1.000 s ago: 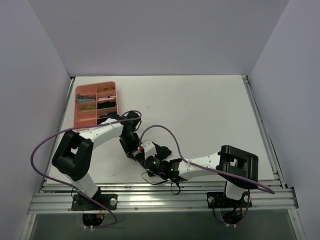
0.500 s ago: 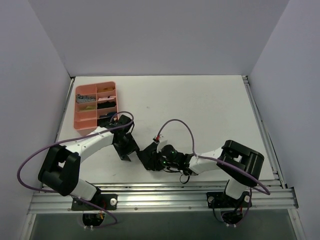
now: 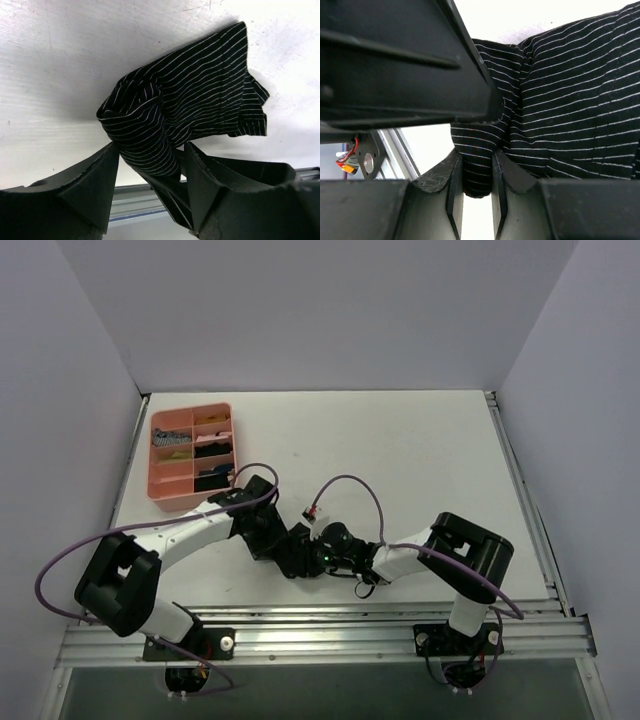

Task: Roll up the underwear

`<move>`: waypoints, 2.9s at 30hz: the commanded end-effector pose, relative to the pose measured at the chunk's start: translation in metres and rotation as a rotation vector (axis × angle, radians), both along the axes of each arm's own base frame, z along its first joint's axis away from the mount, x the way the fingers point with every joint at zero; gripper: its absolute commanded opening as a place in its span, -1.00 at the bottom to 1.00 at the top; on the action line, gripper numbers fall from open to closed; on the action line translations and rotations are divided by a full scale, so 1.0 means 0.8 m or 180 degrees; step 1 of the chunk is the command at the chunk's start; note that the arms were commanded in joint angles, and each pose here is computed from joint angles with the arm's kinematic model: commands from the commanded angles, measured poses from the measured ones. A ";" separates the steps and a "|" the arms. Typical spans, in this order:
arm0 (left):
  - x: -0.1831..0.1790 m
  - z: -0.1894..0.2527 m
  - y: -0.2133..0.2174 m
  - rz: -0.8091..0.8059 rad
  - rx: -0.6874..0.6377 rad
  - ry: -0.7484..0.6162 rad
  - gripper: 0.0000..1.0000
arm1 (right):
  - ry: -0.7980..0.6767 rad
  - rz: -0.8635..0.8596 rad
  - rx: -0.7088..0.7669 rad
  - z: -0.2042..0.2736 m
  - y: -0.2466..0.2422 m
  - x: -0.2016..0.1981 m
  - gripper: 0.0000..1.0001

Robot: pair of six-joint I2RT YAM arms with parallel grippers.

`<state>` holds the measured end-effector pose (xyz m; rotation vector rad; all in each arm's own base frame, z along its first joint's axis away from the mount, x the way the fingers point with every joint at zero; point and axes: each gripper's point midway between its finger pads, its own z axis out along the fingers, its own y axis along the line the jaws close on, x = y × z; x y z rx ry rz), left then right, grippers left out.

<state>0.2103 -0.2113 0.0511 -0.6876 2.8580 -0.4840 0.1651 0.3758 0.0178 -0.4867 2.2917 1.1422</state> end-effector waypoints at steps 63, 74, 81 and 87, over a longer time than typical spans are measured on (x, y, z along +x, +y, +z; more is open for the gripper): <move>0.034 0.001 0.004 -0.0263 0.0409 0.0507 -0.06 | -0.0506 -0.0177 -0.1594 -0.042 -0.085 -0.025 -1.00; 0.050 0.024 0.029 -0.0076 0.0297 0.0032 0.13 | 0.0419 -0.0079 -0.1071 -0.090 -0.103 -0.028 -1.00; 0.045 0.031 0.012 -0.0141 0.0075 -0.0224 0.19 | 0.0903 0.0088 -0.0668 -0.111 -0.097 -0.046 -1.00; 0.036 0.025 0.017 -0.0175 0.0072 -0.0260 0.25 | 0.1095 0.0027 -0.0562 -0.123 -0.103 -0.048 -1.00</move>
